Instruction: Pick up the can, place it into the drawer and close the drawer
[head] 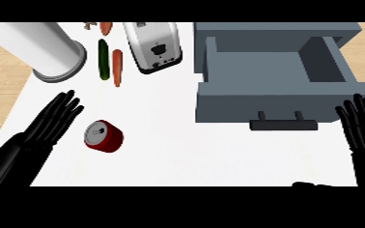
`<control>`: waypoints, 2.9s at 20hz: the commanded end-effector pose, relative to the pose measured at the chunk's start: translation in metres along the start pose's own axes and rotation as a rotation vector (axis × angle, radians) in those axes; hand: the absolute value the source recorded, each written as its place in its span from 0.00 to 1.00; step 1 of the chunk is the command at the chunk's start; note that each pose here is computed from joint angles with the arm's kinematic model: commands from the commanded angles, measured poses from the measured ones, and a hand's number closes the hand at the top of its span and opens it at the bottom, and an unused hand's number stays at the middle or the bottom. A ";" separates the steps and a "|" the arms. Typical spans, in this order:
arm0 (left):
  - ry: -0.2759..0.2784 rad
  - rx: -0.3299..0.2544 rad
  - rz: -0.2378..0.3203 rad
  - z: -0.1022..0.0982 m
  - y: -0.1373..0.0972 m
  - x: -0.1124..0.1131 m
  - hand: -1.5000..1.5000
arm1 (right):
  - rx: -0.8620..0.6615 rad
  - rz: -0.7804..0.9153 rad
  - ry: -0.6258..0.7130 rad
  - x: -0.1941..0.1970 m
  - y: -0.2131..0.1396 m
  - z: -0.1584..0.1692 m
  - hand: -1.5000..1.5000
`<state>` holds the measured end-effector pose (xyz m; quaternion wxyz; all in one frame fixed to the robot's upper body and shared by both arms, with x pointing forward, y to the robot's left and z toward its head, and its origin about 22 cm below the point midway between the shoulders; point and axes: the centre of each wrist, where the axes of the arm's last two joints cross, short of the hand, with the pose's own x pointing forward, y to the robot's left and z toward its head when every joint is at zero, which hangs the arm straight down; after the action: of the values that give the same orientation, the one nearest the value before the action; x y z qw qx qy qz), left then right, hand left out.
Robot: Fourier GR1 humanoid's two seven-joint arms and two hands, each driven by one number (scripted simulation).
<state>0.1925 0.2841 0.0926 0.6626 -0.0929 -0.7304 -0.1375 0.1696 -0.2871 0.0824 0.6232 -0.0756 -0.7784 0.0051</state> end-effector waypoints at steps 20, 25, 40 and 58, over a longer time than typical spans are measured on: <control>0.062 0.060 -0.022 -0.019 0.022 -0.091 0.00 | 0.011 0.020 0.000 -0.001 -0.006 0.006 0.00; 0.070 0.073 -0.018 0.005 0.042 -0.121 0.00 | 0.012 0.002 0.006 -0.003 -0.016 0.005 0.00; 0.097 0.071 -0.052 0.008 0.040 -0.163 0.00 | -0.007 -0.002 -0.037 -0.022 -0.015 0.019 0.00; 0.127 0.084 -0.010 -0.008 0.065 -0.189 0.00 | -0.008 0.003 -0.014 0.012 -0.010 0.009 0.00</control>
<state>0.2355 0.3517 -0.0924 0.7119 -0.0460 -0.6912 -0.1149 0.1599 -0.2992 0.0776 0.6183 -0.0795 -0.7819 0.0047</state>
